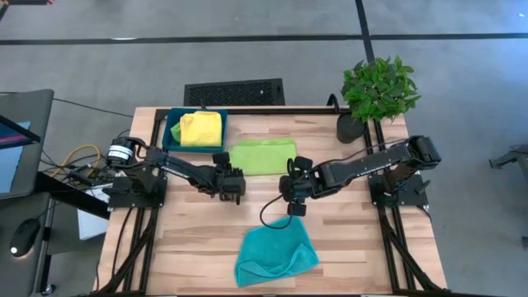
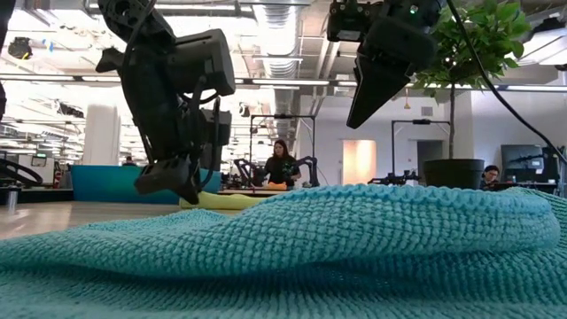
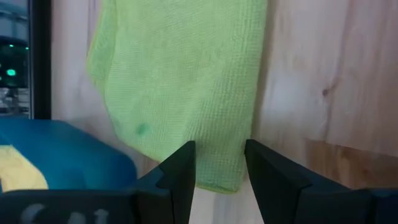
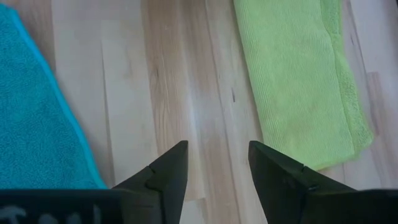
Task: Fold microfiber towels
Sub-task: Fold the light green towel
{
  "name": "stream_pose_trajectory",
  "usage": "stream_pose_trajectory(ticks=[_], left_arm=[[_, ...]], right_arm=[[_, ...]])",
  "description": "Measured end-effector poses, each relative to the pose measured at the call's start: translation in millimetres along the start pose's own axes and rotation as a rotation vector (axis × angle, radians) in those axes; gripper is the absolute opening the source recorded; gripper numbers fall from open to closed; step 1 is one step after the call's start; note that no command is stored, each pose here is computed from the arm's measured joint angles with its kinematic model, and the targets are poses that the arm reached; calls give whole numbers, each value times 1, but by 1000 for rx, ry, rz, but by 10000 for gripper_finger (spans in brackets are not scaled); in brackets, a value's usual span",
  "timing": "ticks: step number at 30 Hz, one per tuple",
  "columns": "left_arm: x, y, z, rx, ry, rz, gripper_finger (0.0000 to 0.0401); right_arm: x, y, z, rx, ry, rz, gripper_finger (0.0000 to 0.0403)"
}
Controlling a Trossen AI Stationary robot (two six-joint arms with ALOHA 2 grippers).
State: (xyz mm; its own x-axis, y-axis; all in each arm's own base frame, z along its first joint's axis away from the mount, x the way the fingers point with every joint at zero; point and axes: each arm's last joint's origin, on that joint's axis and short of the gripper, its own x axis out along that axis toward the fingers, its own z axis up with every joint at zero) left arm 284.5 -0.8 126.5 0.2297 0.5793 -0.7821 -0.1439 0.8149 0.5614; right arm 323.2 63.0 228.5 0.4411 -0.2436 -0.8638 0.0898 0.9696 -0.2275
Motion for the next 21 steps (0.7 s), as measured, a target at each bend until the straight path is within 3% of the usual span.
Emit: stream_pose_trajectory(ticks=[15, 18, 21], left_arm=[[12, 8, -6, -38, 19, -79, 132], [12, 8, -6, -27, 20, -87, 111], [13, 7, -6, -31, 19, -97, 61]], right_arm=[[0, 0, 0, 0, 0, 0, 194], [0, 0, 0, 0, 1, 0, 192], [0, 0, 0, -1, 2, 0, 192]])
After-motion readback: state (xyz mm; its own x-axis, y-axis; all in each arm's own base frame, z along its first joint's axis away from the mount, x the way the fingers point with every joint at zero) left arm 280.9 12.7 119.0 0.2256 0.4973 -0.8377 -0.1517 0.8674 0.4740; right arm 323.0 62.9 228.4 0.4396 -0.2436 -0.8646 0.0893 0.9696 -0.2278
